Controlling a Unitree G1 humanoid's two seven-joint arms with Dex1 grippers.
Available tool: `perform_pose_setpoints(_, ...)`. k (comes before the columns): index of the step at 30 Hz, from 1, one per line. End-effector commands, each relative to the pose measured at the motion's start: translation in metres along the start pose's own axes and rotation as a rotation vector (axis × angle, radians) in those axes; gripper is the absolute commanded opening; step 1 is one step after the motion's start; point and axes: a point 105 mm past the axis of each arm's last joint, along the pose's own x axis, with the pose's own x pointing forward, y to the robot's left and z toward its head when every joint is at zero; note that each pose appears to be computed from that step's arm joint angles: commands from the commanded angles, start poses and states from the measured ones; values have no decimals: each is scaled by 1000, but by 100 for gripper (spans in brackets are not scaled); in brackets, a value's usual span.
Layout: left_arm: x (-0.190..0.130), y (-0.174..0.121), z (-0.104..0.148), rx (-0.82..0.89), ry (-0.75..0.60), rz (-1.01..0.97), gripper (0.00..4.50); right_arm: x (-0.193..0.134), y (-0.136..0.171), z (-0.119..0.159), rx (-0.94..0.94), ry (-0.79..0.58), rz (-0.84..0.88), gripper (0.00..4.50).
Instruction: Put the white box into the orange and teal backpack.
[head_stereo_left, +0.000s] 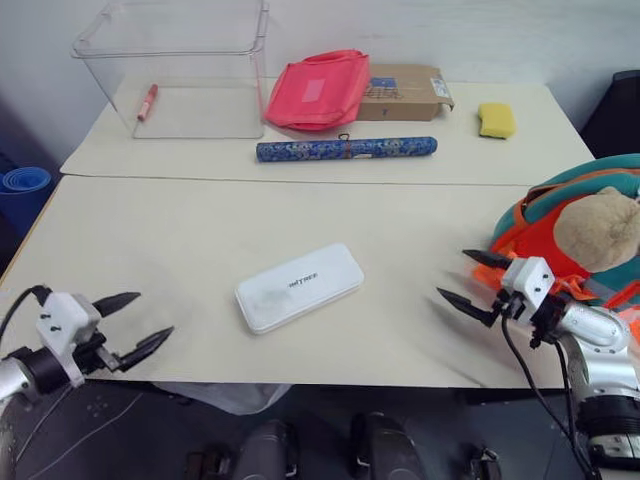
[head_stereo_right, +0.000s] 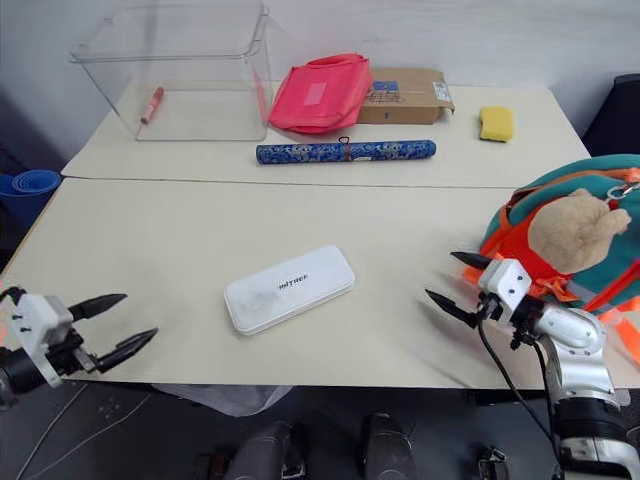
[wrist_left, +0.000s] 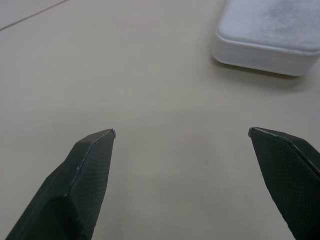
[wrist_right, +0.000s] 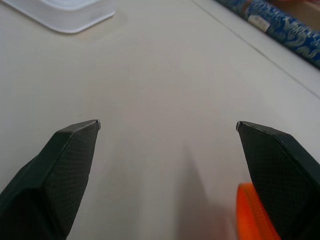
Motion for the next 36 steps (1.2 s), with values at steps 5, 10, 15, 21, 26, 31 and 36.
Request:
perform_pose_setpoints(5, 0, 17, 24, 35, -85, 88, 450, -1, -4, 20, -31, -33, 27, 448)
perform_pose_setpoints(10, 13, 13, 39, 43, -108, -2, 410, 15, 4, 35, 20, -75, 94, 382)
perform_pose_setpoints(15, 22, 1, 32, 62, -5, -98, 276, 54, 14, 52, -4, -59, 165, 229)
perform_pose_setpoints(21, 50, -30, 25, 30, 30, -186, 93, 102, 19, 56, -50, -33, 212, 27)
perform_pose_setpoints(26, 71, -43, 21, 7, 15, -210, 2, 135, 29, 49, -98, -10, 277, 0)
perform_pose_setpoints(31, 89, -51, 25, 16, -10, -242, 2, 143, 35, 52, -69, -22, 318, 0)
perform_pose_setpoints(36, 108, -58, 34, 20, -53, -271, 2, 127, 42, 58, -57, -49, 361, 0)
